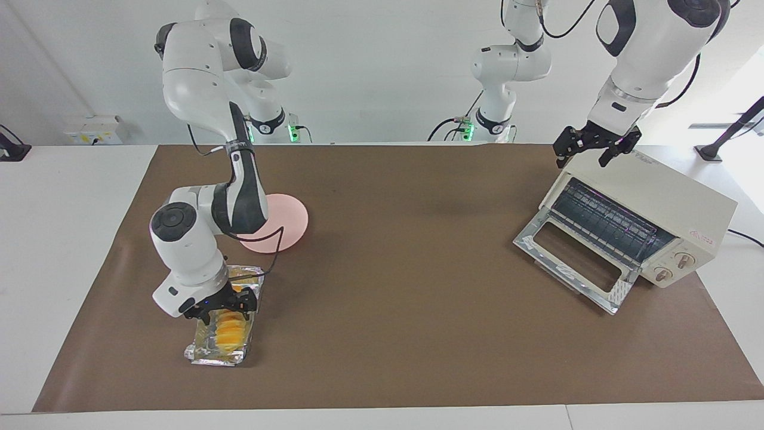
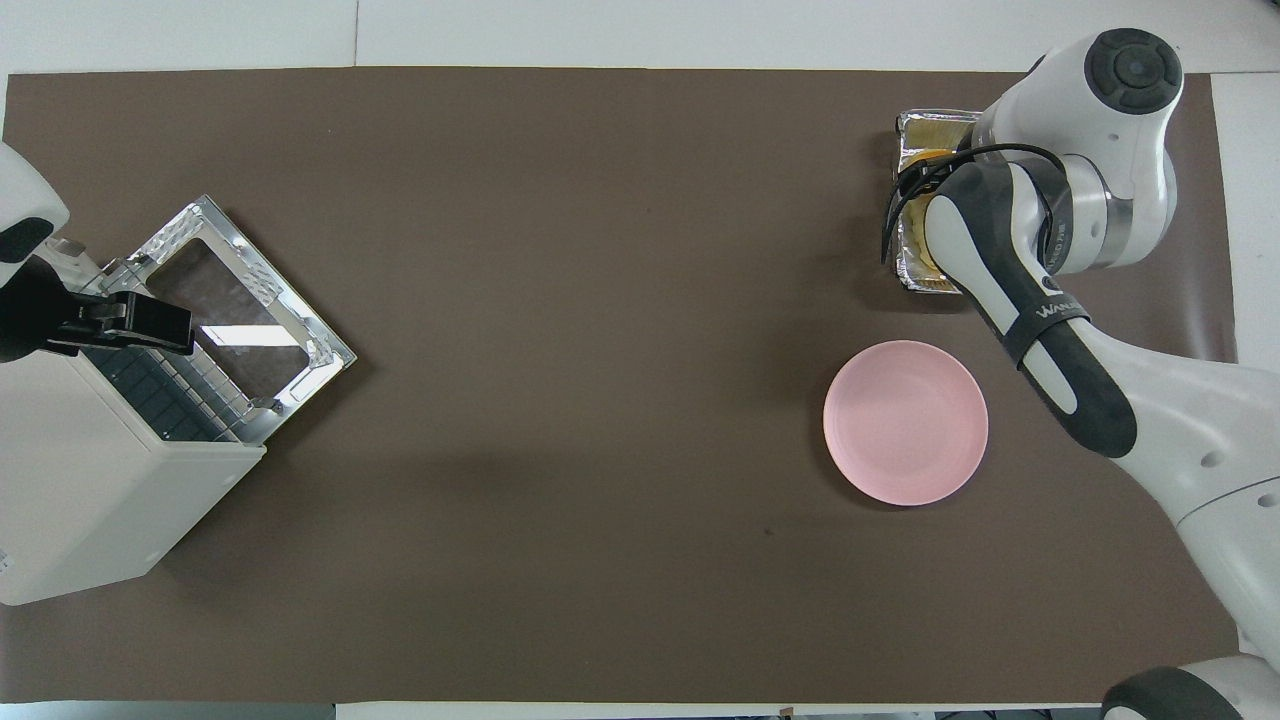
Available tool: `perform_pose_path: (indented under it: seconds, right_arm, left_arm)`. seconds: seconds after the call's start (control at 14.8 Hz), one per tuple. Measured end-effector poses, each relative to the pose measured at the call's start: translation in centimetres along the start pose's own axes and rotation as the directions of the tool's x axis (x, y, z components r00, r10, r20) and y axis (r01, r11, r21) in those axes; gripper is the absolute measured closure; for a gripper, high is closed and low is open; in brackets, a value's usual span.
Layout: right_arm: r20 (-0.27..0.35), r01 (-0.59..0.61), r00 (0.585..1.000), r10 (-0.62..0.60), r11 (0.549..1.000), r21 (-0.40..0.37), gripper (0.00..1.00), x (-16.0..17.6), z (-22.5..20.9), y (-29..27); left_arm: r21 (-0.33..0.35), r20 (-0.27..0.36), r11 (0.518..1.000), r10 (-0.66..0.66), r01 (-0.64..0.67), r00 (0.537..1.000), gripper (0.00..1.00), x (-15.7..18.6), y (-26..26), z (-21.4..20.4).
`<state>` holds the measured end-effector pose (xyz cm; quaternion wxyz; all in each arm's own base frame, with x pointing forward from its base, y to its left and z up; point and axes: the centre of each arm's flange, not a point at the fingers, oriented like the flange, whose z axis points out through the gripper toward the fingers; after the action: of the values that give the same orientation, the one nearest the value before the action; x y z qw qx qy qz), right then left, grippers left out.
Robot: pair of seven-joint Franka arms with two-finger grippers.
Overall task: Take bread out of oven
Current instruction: 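Grasp the bread rolls in the foil tray with the right gripper, then carry the bread rolls onto the pink plate with the right gripper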
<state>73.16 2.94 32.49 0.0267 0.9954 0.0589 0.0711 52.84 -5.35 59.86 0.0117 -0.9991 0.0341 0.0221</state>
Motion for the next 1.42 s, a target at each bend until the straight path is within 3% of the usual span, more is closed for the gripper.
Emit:
perform_pose_path:
  seconds: [0.27, 0.74, 0.95, 1.08, 1.42]
  right_arm:
    - [-0.020, 0.000, 1.000, 0.000, 1.000, 0.001, 0.17, -0.4, 1.0, 0.0]
    - [-0.026, -0.005, 1.000, 0.005, 1.000, 0.002, 0.87, -0.5, 1.3, 0.4]
    - [-0.016, -0.005, 1.000, 0.005, 1.000, 0.001, 0.89, -0.6, 1.0, 0.3]
    - [0.027, -0.006, 1.000, 0.006, 1.000, 0.000, 0.89, -0.6, 0.1, 0.5]
    - [0.108, -0.005, 0.994, 0.006, 1.000, -0.007, 0.92, -1.3, -7.9, 0.3]
  left_arm:
    - [0.000, 0.000, 1.000, 0.000, 0.000, 1.000, 0.00, 0.0, 0.0, 0.0]
    - [0.000, 0.000, 1.000, 0.000, 0.000, 1.000, 0.00, 0.0, 0.0, 0.0]
    - [0.000, 0.000, 1.000, 0.000, 0.000, 1.000, 0.00, 0.0, 0.0, 0.0]
    - [0.000, 0.000, 1.000, 0.000, 0.000, 1.000, 0.00, 0.0, 0.0, 0.0]
    - [0.000, 0.000, 1.000, 0.000, 0.000, 1.000, 0.00, 0.0, 0.0, 0.0]
